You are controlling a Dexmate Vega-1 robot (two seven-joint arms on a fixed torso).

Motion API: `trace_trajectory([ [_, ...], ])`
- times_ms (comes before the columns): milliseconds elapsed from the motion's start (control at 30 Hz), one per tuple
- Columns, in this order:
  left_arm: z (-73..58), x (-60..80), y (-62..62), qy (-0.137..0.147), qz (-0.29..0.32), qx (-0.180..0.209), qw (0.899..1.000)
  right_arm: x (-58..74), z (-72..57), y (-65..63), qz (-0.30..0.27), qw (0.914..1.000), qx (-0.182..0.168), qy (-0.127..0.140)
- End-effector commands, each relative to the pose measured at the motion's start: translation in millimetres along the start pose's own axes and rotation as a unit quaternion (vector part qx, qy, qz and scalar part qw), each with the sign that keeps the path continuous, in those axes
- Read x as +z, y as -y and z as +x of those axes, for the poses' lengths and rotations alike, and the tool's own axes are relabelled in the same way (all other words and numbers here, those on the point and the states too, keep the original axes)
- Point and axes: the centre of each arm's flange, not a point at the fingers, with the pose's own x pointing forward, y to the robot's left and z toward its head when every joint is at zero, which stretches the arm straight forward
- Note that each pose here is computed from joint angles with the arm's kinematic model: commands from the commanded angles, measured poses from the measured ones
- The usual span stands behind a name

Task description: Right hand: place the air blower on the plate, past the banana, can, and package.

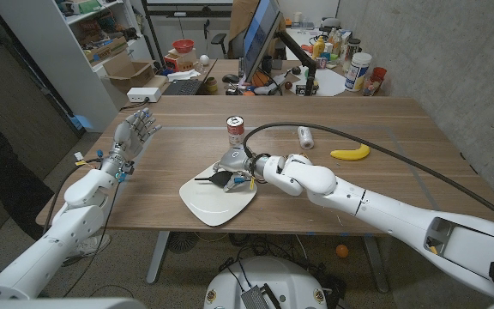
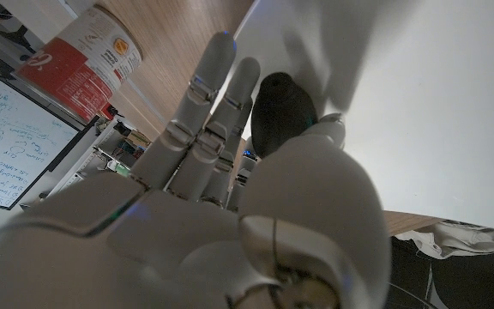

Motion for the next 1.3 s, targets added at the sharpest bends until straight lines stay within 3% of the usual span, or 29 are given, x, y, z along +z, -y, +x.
trace_trajectory([
  [33,-2.4,1.3,-1.0,0.002,0.001,0.000,1.000,-1.4,-4.7,8.6,-0.004,0.9999,-0.010,-0.005],
  [1300,-11.3,3.1,-2.3,0.006,-0.001,0.002,1.000,-7.4,-20.4,41.2,-0.027,0.9974,-0.063,-0.020],
])
